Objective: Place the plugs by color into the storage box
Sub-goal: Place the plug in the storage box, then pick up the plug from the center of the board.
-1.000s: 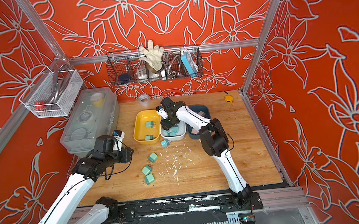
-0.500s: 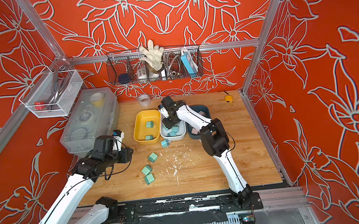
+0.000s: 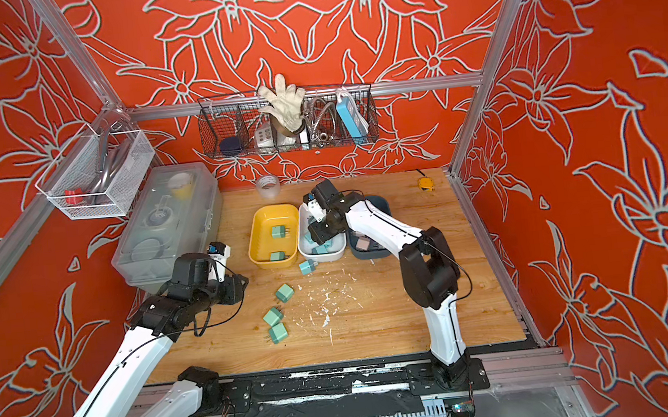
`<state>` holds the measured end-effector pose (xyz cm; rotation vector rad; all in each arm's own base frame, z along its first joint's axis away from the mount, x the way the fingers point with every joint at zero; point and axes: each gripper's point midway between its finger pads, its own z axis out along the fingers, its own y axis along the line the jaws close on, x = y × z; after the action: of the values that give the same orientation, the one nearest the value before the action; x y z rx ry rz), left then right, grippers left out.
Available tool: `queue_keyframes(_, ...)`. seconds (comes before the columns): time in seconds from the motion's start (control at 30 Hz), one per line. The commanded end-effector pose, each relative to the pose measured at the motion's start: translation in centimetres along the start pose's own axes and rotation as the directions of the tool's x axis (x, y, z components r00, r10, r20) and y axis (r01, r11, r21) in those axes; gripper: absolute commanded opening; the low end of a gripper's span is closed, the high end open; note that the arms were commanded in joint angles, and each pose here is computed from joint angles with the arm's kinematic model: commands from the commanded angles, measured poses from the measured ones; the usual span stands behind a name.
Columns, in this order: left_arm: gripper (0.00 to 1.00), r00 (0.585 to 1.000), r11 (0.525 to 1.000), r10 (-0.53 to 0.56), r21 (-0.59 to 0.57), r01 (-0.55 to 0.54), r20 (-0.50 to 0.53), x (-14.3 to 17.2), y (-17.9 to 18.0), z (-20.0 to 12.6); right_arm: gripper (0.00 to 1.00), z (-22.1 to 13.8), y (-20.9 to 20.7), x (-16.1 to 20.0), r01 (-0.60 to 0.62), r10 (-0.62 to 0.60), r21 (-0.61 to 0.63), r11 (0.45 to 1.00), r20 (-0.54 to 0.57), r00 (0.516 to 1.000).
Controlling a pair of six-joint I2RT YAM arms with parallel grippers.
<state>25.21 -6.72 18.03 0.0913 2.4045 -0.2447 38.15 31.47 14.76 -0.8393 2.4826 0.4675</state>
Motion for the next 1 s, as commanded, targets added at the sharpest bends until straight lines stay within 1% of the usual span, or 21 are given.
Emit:
queue_keyframes(0.0,0.57,1.0,1.0,0.0,0.014,0.0,0.012,-0.1,-0.1,-0.1,0.57,-1.1,2.8,-0.4,-0.009,0.018,-0.091,0.996,0.098,0.995)
queue_keyframes(0.1,0.57,1.0,1.0,-0.003,0.022,0.003,0.007,0.0,-0.3,0.0,0.57,-0.7,3.5,1.0,-0.006,0.015,-0.087,0.996,0.097,0.995)
queue_keyframes(0.23,0.57,1.0,1.0,-0.003,0.026,0.003,0.004,0.1,-0.3,0.1,0.57,0.3,4.8,3.0,-0.064,0.069,-0.095,0.993,0.053,0.996)
queue_keyframes(0.43,0.57,1.0,1.0,-0.001,0.023,0.001,0.008,0.1,-0.3,0.0,0.57,1.8,6.9,4.9,-0.067,0.07,-0.068,0.995,0.05,0.996)
queue_keyframes(0.63,0.57,1.0,1.0,-0.002,0.025,0.002,0.009,0.1,-0.3,-0.1,0.59,3.2,6.0,5.5,-0.093,0.092,0.013,0.996,0.044,0.995)
queue_keyframes(0.97,0.57,1.0,1.0,-0.002,0.029,0.001,0.013,0.0,-0.4,-0.2,0.59,5.3,5.7,6.2,-0.102,0.101,0.056,0.993,0.014,0.995)
